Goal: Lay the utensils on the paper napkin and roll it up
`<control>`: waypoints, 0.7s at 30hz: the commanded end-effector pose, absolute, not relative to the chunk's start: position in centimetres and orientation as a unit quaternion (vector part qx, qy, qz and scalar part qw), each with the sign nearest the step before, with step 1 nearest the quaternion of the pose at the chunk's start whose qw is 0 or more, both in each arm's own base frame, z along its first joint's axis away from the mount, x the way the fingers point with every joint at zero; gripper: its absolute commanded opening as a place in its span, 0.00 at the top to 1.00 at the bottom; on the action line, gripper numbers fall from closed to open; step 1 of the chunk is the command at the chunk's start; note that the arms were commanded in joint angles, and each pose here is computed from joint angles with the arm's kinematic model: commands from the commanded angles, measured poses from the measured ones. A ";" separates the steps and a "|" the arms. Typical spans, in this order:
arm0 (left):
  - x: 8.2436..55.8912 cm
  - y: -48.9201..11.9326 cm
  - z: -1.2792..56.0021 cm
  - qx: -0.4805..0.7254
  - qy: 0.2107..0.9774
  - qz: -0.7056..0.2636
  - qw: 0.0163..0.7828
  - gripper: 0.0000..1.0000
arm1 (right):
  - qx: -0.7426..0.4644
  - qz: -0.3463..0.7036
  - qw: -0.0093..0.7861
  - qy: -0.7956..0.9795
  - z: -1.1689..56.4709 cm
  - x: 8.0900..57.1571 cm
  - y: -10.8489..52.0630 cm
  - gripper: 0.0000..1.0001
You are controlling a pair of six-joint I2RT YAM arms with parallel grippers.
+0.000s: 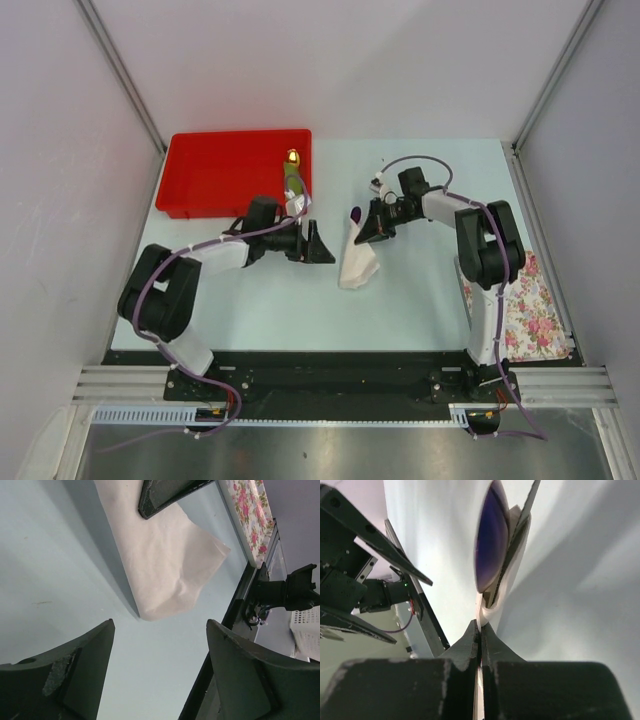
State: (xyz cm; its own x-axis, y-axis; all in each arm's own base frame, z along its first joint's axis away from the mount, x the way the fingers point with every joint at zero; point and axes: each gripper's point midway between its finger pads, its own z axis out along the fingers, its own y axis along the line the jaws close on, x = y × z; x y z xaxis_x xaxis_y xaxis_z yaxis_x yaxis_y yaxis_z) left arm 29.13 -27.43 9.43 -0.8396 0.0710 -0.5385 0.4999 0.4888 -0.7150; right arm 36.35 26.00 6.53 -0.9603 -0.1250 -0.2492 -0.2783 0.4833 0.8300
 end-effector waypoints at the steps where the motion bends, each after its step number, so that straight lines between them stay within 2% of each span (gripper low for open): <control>1: 30.7 -27.3 14.1 0.226 0.796 -0.472 0.305 0.20 | -0.198 0.520 0.143 0.819 13.5 35.9 27.2 1.00; 5: 30.1 -26.6 16.1 0.253 0.775 -0.470 0.337 0.20 | -0.255 0.515 0.184 0.798 17.4 35.3 27.5 1.00; 9: 28.8 -25.5 18.5 0.289 0.752 -0.464 0.368 0.14 | -0.301 0.514 0.200 0.778 21.1 33.4 27.5 1.00; 16: 26.8 -25.0 25.4 0.352 0.687 -0.465 0.434 0.07 | -0.380 0.504 0.259 0.731 28.2 29.7 28.1 1.00; 19: 26.5 -24.5 29.0 0.368 0.652 -0.458 0.479 0.00 | -0.411 0.486 0.291 0.714 30.8 28.1 28.3 1.00; 21: 25.8 -24.3 31.8 0.381 0.614 -0.456 0.519 0.00 | -0.423 0.479 0.310 0.703 32.4 27.1 28.4 1.00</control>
State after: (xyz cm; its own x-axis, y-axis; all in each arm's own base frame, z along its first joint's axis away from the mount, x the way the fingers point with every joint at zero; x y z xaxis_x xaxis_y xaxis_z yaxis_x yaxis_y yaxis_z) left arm 26.91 -24.84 25.39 -0.3978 0.0562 -0.9158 0.8665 0.3511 -0.3548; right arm 29.95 28.29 26.64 -0.6078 -0.3070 -0.7323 -0.7939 0.2536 0.5526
